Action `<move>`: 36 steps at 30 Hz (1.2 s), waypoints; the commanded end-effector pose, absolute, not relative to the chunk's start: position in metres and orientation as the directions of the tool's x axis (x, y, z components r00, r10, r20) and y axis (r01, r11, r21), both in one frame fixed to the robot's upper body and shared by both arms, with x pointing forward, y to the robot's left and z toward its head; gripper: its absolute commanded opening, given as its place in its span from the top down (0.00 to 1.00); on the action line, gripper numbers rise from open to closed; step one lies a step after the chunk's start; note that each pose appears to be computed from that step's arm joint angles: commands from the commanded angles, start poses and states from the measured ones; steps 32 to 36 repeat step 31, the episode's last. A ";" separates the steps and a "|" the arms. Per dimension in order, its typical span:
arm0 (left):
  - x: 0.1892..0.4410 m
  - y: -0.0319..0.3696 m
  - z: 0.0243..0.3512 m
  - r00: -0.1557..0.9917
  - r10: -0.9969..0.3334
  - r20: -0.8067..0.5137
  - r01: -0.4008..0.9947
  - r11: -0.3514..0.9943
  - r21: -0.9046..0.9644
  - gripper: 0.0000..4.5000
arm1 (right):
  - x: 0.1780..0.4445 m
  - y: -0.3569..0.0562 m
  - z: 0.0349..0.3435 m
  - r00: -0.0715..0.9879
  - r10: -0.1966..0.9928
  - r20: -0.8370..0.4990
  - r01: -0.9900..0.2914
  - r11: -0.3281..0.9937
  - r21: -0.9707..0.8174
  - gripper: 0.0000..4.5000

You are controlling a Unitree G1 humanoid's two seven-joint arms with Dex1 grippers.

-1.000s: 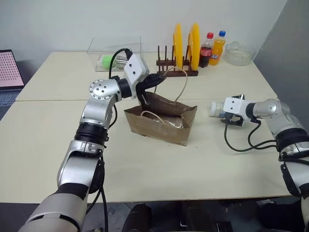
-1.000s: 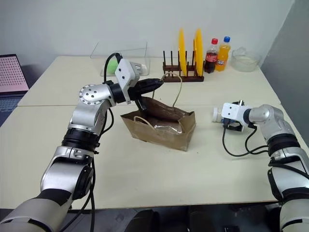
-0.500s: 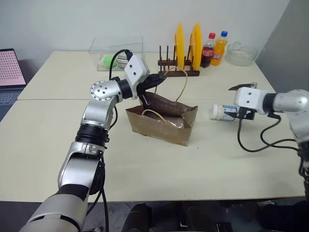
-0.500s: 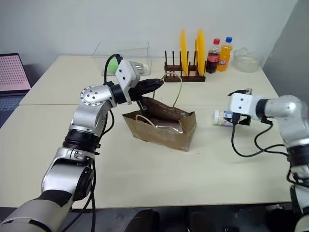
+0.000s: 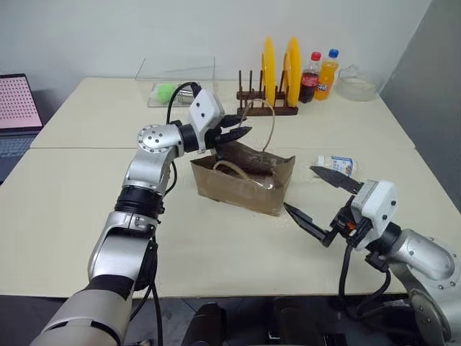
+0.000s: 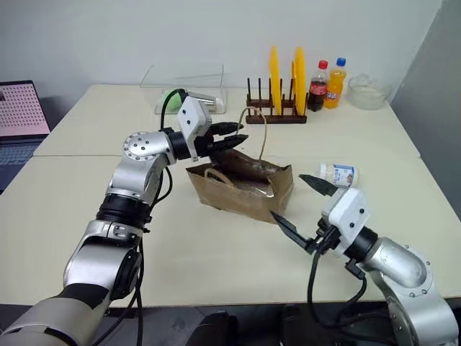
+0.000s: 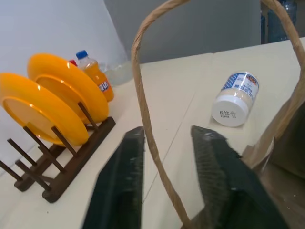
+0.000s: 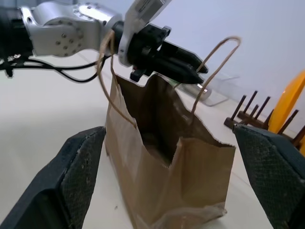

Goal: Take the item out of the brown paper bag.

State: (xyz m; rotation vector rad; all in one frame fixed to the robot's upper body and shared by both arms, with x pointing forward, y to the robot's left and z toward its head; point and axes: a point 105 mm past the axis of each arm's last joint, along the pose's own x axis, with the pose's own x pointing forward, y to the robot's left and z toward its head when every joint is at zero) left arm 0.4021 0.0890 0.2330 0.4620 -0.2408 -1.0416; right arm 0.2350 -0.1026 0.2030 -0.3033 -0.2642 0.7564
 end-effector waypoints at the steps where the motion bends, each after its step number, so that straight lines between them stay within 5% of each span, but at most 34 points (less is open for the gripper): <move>1: 0.400 0.099 0.255 0.496 -0.868 0.016 0.742 0.433 0.512 0.36 | 0.241 -0.097 0.210 0.701 0.693 0.170 -0.598 0.700 -0.390 0.00; 6: 0.391 0.127 0.277 0.533 -0.842 0.088 0.691 0.493 0.529 0.01 | 0.247 -0.097 0.208 0.693 0.701 0.167 -0.602 0.690 -0.401 0.00; 13: 0.368 0.175 0.291 0.693 -0.665 0.277 0.579 0.743 0.336 0.01 | 0.255 -0.114 0.210 0.733 0.646 0.214 -0.544 0.745 -0.385 0.00; 17: 0.348 0.214 0.233 0.904 -0.350 0.244 0.315 0.934 0.170 0.01 | 0.264 -0.135 0.208 0.808 0.522 0.273 -0.414 0.833 -0.367 0.00; 22: 0.311 0.213 0.172 0.972 -0.184 0.144 0.145 0.959 0.245 0.01 | 0.271 -0.154 0.192 0.868 0.399 0.296 -0.326 0.907 -0.267 0.00; 28: 0.288 0.188 0.132 0.963 -0.251 0.099 0.217 0.938 0.270 0.01 | 0.269 -0.161 0.172 0.886 0.383 0.260 -0.351 0.922 -0.163 0.00; 36: 0.289 0.177 0.132 0.948 -0.295 0.116 0.263 0.936 0.236 0.01 | 0.267 -0.161 0.163 0.887 0.401 0.228 -0.360 0.911 -0.201 0.00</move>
